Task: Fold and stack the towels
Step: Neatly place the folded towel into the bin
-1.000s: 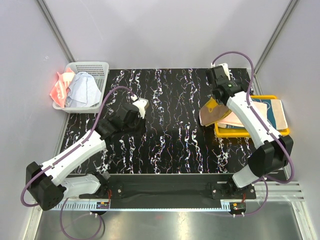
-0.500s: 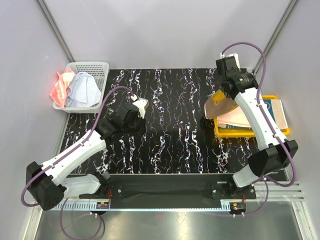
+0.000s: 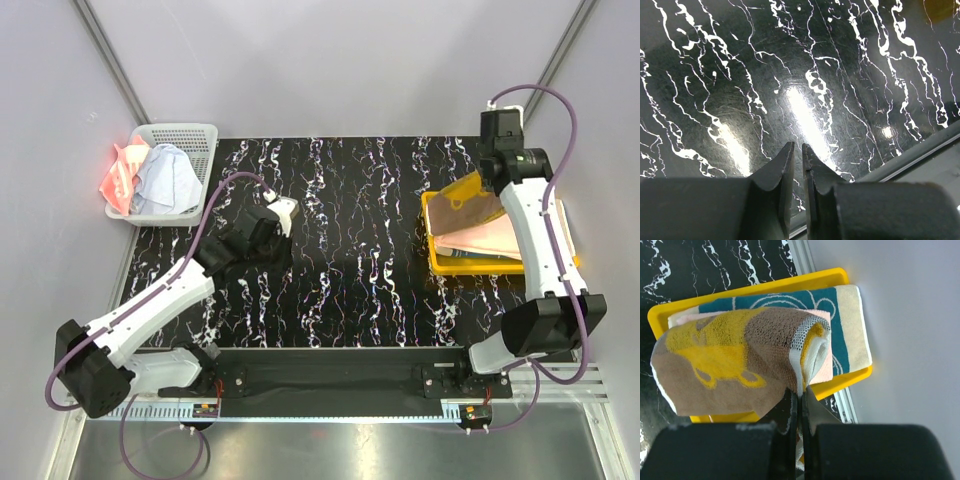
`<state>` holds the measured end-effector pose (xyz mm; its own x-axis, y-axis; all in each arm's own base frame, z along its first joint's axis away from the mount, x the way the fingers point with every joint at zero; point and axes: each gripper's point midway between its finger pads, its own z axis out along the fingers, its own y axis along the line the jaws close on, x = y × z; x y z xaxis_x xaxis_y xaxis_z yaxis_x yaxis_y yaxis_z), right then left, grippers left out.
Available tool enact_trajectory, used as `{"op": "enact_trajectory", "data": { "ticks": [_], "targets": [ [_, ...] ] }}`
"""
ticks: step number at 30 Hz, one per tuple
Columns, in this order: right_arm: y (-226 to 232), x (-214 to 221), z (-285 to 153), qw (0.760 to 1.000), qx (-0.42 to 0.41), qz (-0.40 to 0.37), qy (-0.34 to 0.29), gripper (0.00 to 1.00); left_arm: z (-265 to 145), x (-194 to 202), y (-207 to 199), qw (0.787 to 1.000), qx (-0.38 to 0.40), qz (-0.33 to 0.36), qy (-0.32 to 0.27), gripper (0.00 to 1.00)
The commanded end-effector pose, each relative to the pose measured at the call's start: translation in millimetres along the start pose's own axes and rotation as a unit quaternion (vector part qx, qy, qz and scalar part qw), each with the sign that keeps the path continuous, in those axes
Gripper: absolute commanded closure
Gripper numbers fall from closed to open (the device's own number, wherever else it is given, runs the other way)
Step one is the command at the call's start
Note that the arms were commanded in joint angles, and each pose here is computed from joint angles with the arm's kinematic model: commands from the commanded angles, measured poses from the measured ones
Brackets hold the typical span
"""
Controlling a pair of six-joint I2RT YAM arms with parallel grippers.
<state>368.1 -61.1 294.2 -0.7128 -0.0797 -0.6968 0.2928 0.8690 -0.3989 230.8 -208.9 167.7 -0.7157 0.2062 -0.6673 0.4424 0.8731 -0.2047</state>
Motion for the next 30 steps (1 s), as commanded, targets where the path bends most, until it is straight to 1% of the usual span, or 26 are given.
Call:
{"op": "enact_trajectory", "data": {
  "ticks": [1,5,7,8,10,11,14,15,17,18,21,24,25,26,30],
  "targets": [
    [-5.5,-7.7,8.6,0.999,-0.028,0.028,-0.027,1.00,4.6,-4.7,-6.7,1.000,0.021,0.006,-0.007,0.84],
    [-5.2,16.4,46.6,0.998,-0.030,0.050,0.006,1.00,6.0,-3.8,-8.3,1.000,0.025,0.007,-0.005,0.84],
    [-6.7,28.2,64.5,0.998,-0.023,0.060,0.026,0.94,6.9,-2.6,-8.3,1.000,0.026,0.006,-0.002,0.84],
    [-5.8,36.3,72.8,0.997,-0.020,0.068,0.038,0.85,7.3,-2.5,-9.1,1.000,0.028,0.007,-0.001,0.84],
    [-12.2,48.7,87.5,0.995,-0.001,0.080,0.062,0.72,7.8,-1.5,-9.3,1.000,0.030,0.007,0.001,0.84],
    [-13.5,53.0,90.7,0.994,0.004,0.087,0.073,0.55,8.2,-1.3,-10.3,0.999,0.031,0.008,0.001,0.84],
    [-10.7,58.8,97.9,0.990,0.006,0.106,0.090,0.39,7.6,-0.9,-9.7,0.999,0.031,0.007,0.001,0.84],
    [-10.0,57.3,96.8,0.990,0.004,0.112,0.089,0.28,7.4,-1.8,-9.1,1.000,0.029,0.007,-0.001,0.84],
    [-9.6,53.5,93.1,0.988,0.002,0.131,0.084,0.20,7.1,-2.5,-9.0,1.000,0.029,0.008,-0.003,0.84],
    [-11.0,51.2,90.1,0.987,0.003,0.140,0.081,0.13,7.1,-2.2,-8.6,1.000,0.028,0.008,-0.002,0.84],
    [-8.2,46.5,79.0,0.982,-0.010,0.170,0.078,0.04,6.6,-3.6,-8.5,1.000,0.027,0.008,-0.005,0.84],
    [1.3,40.6,67.0,0.978,-0.038,0.197,0.061,0.01,6.5,-5.1,-7.3,1.000,0.024,0.008,-0.007,0.84],
    [5.9,44.2,66.3,0.977,-0.044,0.202,0.061,0.00,6.5,-4.8,-6.9,1.000,0.023,0.007,-0.007,0.84],
    [7.4,39.1,60.5,0.974,-0.050,0.216,0.049,0.00,6.2,-5.4,-6.0,1.000,0.022,0.007,-0.008,0.84],
    [26.9,33.4,48.6,0.969,-0.087,0.231,0.027,0.00,6.4,-7.1,-3.4,1.000,0.016,0.005,-0.012,0.84]
  ]
}}
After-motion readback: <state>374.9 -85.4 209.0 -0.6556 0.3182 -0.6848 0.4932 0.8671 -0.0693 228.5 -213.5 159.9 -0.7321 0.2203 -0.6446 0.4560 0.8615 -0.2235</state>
